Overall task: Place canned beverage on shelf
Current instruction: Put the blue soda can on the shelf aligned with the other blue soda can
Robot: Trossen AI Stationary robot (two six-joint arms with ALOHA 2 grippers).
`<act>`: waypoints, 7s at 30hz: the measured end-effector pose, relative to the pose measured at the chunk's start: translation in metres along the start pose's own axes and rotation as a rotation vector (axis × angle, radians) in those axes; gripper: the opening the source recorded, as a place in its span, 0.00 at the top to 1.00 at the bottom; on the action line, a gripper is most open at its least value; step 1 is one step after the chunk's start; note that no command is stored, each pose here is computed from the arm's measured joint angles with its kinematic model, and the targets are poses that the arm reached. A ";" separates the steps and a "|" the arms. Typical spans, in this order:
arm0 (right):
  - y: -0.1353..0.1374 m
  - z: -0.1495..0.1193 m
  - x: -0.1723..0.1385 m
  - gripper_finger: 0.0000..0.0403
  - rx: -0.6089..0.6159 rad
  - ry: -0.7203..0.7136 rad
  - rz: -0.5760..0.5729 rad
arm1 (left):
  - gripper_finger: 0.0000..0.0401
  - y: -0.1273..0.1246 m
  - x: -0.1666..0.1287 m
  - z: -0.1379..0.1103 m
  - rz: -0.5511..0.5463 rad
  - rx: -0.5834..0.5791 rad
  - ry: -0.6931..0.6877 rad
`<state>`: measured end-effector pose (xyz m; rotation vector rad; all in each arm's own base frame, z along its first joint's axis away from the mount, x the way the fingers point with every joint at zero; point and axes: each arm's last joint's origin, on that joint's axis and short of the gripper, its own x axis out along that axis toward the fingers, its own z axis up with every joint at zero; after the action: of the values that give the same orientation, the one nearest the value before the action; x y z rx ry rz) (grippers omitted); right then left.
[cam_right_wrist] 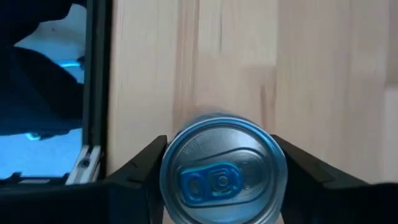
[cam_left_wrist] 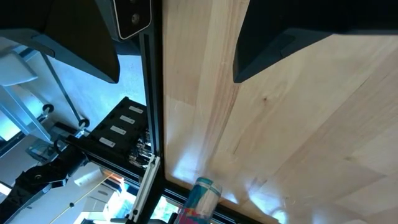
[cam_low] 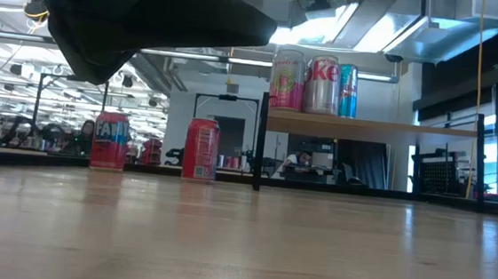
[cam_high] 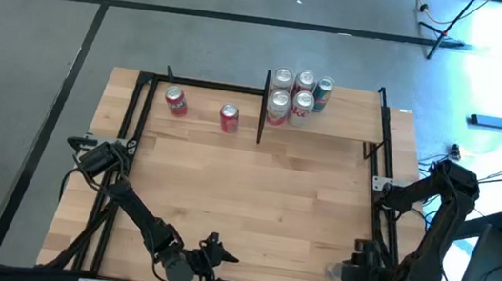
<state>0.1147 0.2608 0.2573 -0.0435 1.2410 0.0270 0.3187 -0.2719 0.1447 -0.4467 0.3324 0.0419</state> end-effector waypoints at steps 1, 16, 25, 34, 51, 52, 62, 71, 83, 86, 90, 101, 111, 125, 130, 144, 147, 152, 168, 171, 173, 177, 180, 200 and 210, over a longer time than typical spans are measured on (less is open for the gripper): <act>-0.001 0.006 0.000 0.51 -0.021 -0.012 0.001 | 0.25 0.000 0.000 0.000 0.000 0.000 0.000; -0.037 0.091 0.025 0.51 -0.283 -0.048 0.204 | 0.25 0.000 0.000 0.000 0.003 0.003 0.003; -0.051 0.099 0.035 0.51 -0.331 0.027 0.194 | 0.25 0.001 0.000 0.000 0.003 0.005 0.005; -0.048 0.098 0.046 0.51 -0.343 0.083 0.180 | 0.25 0.000 0.000 -0.001 0.001 0.013 0.008; -0.045 0.100 0.017 0.10 -0.122 0.131 0.161 | 0.25 0.000 0.000 -0.001 0.000 0.012 0.008; -0.043 0.100 0.016 0.11 -0.084 0.122 0.163 | 0.25 0.000 0.000 -0.001 0.000 0.012 0.008; -0.038 0.093 0.014 0.14 0.250 0.036 0.044 | 0.25 0.001 0.001 0.000 0.003 0.005 0.006; -0.042 0.083 0.030 0.14 0.274 0.077 -0.001 | 0.25 0.001 0.001 0.000 0.006 0.004 0.004; -0.041 0.082 0.032 0.34 0.262 0.101 0.018 | 0.25 0.001 0.001 0.000 0.006 0.003 0.003; -0.041 0.082 0.032 0.49 0.251 0.099 0.016 | 0.25 0.001 0.001 0.000 0.006 0.003 0.003; -0.041 0.082 0.032 0.50 0.193 0.092 0.018 | 0.25 0.001 0.001 0.000 0.006 0.003 0.004; -0.038 0.103 0.014 0.50 -0.293 0.029 0.165 | 0.25 0.001 0.001 0.000 0.005 0.019 0.004; -0.058 0.110 0.036 0.50 -0.260 0.098 0.199 | 0.25 0.000 0.000 -0.001 -0.004 0.031 0.010; -0.054 0.113 0.014 0.15 -0.185 0.114 0.258 | 0.25 0.000 0.000 -0.001 -0.010 0.029 0.014; -0.051 0.092 -0.023 0.14 -0.117 0.021 0.201 | 0.25 0.000 0.000 -0.001 -0.010 0.028 0.014; -0.033 0.013 -0.041 0.14 0.059 -0.460 -0.029 | 0.25 0.000 0.000 -0.001 -0.010 0.026 0.014; -0.032 0.011 -0.030 0.14 0.069 -0.483 -0.038 | 0.25 0.000 0.000 -0.001 -0.009 0.026 0.013; -0.034 0.011 -0.003 0.14 0.085 -0.494 -0.044 | 0.25 0.000 0.000 0.000 -0.008 0.026 0.013; -0.038 0.012 0.034 0.14 0.076 -0.485 0.021 | 0.25 0.000 0.000 0.000 -0.009 0.026 0.013; -0.038 0.012 0.034 0.14 0.074 -0.489 0.015 | 0.25 0.000 0.000 0.000 -0.008 0.026 0.014; -0.039 0.012 0.033 0.14 0.070 -0.495 -0.004 | 0.25 0.000 0.000 0.000 -0.008 0.026 0.014; -0.037 0.016 0.024 0.14 0.069 -0.498 -0.007 | 0.25 0.000 0.000 0.000 -0.008 0.026 0.014; -0.035 0.020 0.017 0.14 0.072 -0.502 0.014 | 0.25 0.000 0.000 -0.001 -0.009 0.027 0.014; -0.023 0.016 0.050 0.14 0.029 -0.472 -0.033 | 0.25 0.000 0.000 -0.001 -0.009 0.027 0.014; -0.021 0.019 0.067 0.47 0.011 -0.454 -0.094 | 0.25 0.000 0.000 -0.001 -0.009 0.028 0.014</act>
<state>0.1550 0.2403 0.2008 -0.0811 0.7838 -0.0498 0.3185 -0.2721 0.1443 -0.4213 0.3441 0.0257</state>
